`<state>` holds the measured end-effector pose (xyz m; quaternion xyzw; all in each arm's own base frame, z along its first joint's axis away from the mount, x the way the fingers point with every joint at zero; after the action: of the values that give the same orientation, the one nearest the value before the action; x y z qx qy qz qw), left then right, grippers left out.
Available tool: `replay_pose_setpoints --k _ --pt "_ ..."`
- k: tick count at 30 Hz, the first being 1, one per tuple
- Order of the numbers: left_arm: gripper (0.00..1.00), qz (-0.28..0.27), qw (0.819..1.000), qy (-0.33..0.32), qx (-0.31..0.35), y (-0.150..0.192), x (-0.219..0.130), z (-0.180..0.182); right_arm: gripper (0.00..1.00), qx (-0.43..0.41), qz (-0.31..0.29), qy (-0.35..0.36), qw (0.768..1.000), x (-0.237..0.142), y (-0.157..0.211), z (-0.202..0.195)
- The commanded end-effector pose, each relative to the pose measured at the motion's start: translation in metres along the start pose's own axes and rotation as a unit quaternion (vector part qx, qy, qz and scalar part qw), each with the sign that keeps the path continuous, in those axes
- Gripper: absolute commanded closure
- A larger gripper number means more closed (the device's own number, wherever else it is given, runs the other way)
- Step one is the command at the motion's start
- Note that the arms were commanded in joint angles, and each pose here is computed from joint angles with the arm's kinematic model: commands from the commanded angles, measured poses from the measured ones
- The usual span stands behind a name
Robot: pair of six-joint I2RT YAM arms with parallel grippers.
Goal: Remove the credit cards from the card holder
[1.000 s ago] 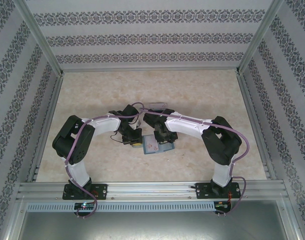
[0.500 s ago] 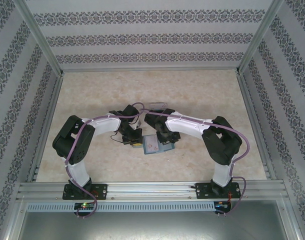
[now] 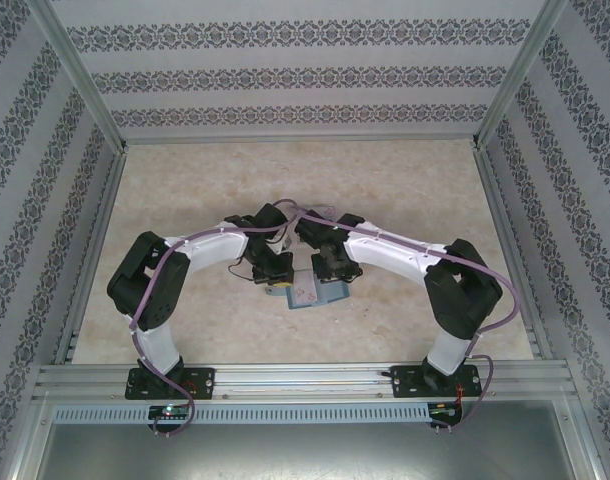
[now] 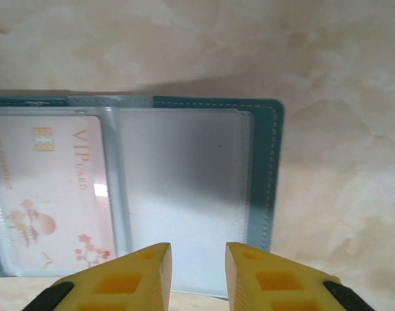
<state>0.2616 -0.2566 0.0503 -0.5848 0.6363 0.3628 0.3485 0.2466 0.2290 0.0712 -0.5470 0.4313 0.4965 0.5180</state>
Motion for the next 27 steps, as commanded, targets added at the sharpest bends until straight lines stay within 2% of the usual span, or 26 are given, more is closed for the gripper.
replay_pose_setpoints --k 1,10,16,27 --pt "0.93 0.009 1.000 -0.002 0.002 0.004 0.001 -0.008 0.73 0.028 0.000 -0.079 0.996 -0.002 -0.001 0.020" --pt "0.96 0.025 1.000 -0.002 0.010 0.006 0.018 -0.015 0.81 0.067 0.026 -0.190 0.979 0.012 -0.002 0.046" --pt "0.96 0.032 0.999 -0.009 0.007 0.008 0.024 -0.009 0.85 0.074 0.038 -0.195 0.977 0.024 -0.001 0.045" --pt "0.97 0.035 0.999 -0.014 0.006 0.009 0.027 -0.005 0.85 0.078 0.052 -0.187 0.978 0.039 0.002 0.042"
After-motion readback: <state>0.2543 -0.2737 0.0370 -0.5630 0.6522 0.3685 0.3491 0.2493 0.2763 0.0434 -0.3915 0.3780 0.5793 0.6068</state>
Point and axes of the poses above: each hand's point on the last joint's axis, 136 mm out from that joint toward the fingers, its own x axis out along the fingers, its own z axis along the line the jaws close on, y = z × x, the point moved 1 cm from there along -x, back along the fingers, and after that the axes turned 1 degree about x, right-handed, at the moved point
